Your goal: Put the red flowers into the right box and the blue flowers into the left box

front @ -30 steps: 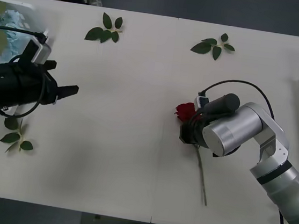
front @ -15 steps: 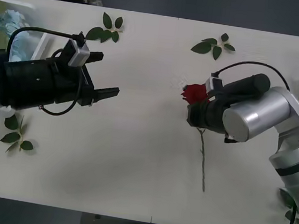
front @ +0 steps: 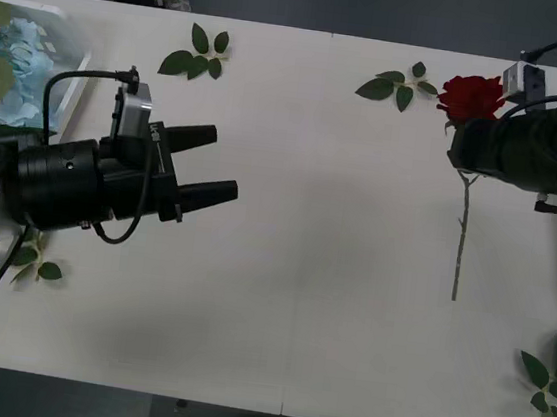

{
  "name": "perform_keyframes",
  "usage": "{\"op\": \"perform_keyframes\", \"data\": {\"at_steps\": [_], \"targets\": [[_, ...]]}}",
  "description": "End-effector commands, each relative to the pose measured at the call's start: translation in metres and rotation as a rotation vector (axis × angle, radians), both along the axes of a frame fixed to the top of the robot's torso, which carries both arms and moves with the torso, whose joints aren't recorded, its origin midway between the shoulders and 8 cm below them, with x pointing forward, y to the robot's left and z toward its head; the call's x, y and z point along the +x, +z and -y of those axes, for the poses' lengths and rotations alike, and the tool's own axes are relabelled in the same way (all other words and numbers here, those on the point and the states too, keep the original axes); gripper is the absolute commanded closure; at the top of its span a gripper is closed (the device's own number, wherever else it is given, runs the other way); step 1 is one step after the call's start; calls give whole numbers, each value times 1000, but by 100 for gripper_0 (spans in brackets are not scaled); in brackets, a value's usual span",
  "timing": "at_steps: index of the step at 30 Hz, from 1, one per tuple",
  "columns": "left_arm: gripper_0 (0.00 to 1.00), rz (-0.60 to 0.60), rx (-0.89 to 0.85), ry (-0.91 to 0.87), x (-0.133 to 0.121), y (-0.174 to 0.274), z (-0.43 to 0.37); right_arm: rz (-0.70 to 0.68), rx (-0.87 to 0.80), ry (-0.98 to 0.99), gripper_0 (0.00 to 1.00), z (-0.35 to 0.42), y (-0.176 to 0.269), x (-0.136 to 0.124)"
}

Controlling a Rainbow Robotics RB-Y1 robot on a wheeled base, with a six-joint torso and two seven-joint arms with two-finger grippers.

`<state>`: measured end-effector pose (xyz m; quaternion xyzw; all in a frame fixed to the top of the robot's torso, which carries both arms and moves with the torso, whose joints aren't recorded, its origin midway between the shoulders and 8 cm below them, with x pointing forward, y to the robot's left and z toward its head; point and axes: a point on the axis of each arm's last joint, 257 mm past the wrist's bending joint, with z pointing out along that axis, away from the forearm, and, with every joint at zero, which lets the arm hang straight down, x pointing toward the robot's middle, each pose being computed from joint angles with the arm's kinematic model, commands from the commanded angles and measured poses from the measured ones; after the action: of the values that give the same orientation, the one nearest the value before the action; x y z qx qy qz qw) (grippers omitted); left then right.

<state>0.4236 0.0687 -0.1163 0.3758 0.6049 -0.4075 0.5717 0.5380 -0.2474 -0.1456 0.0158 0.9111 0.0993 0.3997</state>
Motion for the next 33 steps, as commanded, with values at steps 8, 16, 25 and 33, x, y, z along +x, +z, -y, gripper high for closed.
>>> {"op": "perform_keyframes", "data": {"at_steps": [8,16,25,33], "targets": [[0,-93,-56,-250,-14,12,10,120,-291,-35,100,96,64,43],[0,-13,-59,-322,-21,48,22,106,-395,-100,100,177,76,62],[0,-14,-50,-347,-29,46,30,11,-511,-168,100,276,70,43],[0,-30,-39,-378,-38,37,41,24,-572,-246,100,345,68,38]]}}
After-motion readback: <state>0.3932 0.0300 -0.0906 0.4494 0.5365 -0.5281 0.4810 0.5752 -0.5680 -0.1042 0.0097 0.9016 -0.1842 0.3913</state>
